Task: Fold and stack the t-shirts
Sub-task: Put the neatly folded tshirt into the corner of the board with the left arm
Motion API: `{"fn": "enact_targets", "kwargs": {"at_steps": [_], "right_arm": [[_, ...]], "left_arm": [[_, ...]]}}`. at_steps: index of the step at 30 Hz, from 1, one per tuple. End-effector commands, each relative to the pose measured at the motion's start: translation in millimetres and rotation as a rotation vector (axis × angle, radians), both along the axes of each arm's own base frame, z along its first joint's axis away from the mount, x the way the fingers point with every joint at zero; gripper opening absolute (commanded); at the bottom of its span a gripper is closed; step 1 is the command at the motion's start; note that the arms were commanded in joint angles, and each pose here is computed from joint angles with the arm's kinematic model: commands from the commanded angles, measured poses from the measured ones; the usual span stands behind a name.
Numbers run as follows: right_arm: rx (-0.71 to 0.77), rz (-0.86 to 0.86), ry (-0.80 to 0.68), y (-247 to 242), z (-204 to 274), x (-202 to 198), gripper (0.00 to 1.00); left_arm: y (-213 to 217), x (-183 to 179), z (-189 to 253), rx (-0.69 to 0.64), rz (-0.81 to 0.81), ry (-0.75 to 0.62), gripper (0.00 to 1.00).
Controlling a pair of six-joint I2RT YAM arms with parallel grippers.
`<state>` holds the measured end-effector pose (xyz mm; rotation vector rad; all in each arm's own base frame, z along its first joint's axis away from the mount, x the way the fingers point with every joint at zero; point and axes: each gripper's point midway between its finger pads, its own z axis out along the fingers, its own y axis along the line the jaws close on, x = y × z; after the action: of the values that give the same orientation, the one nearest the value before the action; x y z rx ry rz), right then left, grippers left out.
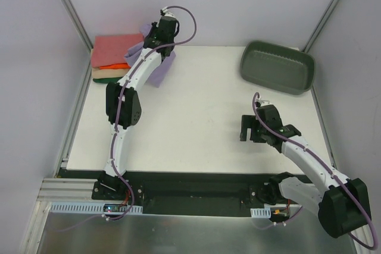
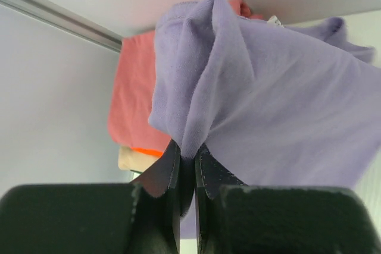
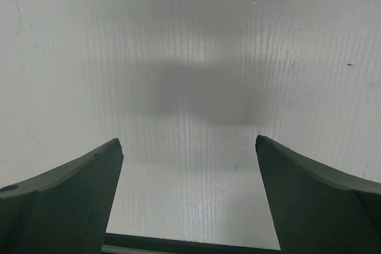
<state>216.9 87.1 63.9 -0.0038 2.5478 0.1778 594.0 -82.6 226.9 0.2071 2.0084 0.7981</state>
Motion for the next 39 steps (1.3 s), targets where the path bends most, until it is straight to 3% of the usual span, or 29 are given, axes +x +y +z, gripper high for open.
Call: {"fn": "enact_targets", "kwargs": {"at_steps": [1, 12, 19, 29, 39], "right_arm": [[-0.033, -0.014, -0.023, -5, 12, 10, 0.96], [-0.059, -0.032, -0.033, -10, 13, 12, 0.96], [-0.087, -0.06, -0.042, -17, 13, 14, 0.96], [-0.111, -0.091, -0.028, -22, 6, 13, 0.96], [-0.159, -0.113, -0.03, -32, 9, 13, 0.96]], "left_arm": [[14, 12, 61, 0.041, 0.012, -0.14, 0.0], [46, 23, 126, 0.07, 0.04, -0.315, 0.0], [74, 23, 142, 0.093, 0.058, -0.367, 0.0], [131, 15, 135, 0.16, 0.102, -0.4, 0.0], [156, 48, 95, 0.156, -0.016, -0.368, 0.0]]}}
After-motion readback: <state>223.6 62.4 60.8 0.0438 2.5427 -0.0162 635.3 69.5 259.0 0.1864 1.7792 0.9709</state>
